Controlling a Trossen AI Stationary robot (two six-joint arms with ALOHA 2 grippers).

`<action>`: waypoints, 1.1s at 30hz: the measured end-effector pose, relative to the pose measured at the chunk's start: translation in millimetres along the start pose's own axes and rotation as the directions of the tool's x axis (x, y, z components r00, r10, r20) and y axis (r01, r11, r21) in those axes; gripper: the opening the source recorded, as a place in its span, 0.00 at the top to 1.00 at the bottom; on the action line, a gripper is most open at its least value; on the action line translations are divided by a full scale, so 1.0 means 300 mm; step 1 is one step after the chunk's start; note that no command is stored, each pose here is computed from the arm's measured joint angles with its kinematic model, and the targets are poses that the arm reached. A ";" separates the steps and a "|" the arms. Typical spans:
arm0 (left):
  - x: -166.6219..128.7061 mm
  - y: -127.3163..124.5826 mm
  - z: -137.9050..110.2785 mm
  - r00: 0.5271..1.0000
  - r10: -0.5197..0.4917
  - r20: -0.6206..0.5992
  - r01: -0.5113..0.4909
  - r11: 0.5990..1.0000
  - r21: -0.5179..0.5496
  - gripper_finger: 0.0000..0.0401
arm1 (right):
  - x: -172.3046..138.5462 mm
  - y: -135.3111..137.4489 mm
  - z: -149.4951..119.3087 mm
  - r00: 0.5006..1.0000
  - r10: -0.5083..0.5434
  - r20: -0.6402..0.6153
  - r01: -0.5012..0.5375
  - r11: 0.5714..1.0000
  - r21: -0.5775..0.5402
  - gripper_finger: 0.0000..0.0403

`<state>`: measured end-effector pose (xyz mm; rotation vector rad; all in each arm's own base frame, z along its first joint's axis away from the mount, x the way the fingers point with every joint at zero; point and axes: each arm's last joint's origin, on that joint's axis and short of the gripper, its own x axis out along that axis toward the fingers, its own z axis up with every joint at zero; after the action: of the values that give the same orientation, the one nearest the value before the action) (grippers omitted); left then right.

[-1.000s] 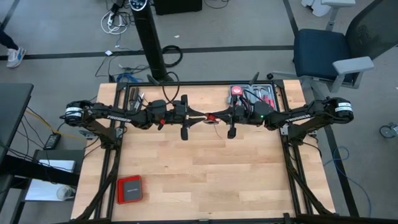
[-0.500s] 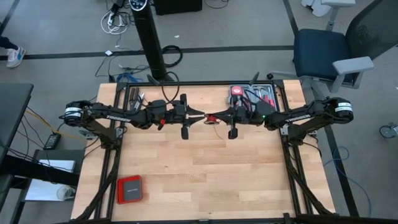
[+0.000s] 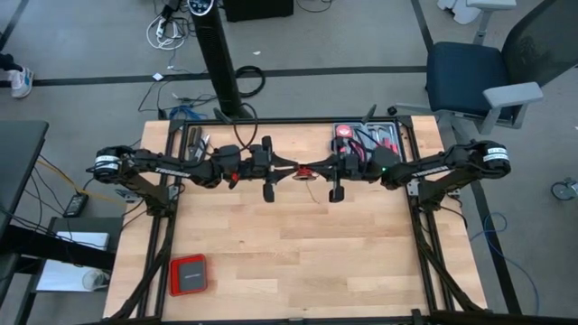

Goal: Coil cords
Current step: Coil the red cable wire onto the black spool

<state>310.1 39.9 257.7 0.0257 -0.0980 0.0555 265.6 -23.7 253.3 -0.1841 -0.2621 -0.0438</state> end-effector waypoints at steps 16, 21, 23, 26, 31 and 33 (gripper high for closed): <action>0.000 -0.009 -0.011 0.999 0.026 -0.025 -0.025 0.999 0.031 0.99 | 0.004 -0.001 -0.032 0.993 -0.003 -0.122 0.016 0.994 0.104 0.92; -0.001 -0.006 -0.021 0.995 0.079 -0.056 -0.077 0.996 0.032 1.00 | -0.022 -0.016 0.007 0.982 -0.105 -0.159 0.118 0.990 0.073 0.88; -0.001 -0.002 -0.021 0.992 0.114 -0.057 -0.112 0.993 0.031 1.00 | -0.035 -0.027 0.021 0.970 -0.159 -0.182 0.170 0.984 0.049 0.87; -0.003 0.006 -0.022 0.978 0.198 -0.059 -0.197 0.980 0.021 1.00 | -0.059 -0.036 0.029 0.936 -0.246 -0.252 0.255 0.967 0.004 0.87; -0.006 0.018 -0.022 0.943 0.326 -0.061 -0.328 0.945 -0.017 1.00 | -0.084 -0.018 0.013 0.842 -0.393 -0.370 0.402 0.914 -0.057 0.89; -0.007 0.020 -0.023 0.937 0.345 -0.061 -0.348 0.937 -0.035 1.00 | -0.083 0.000 0.001 0.838 -0.376 -0.395 0.382 0.922 -0.065 0.89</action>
<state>308.3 46.0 250.8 -0.0384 -0.0484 0.4075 241.5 -23.0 247.2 -0.0998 0.1175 -0.4721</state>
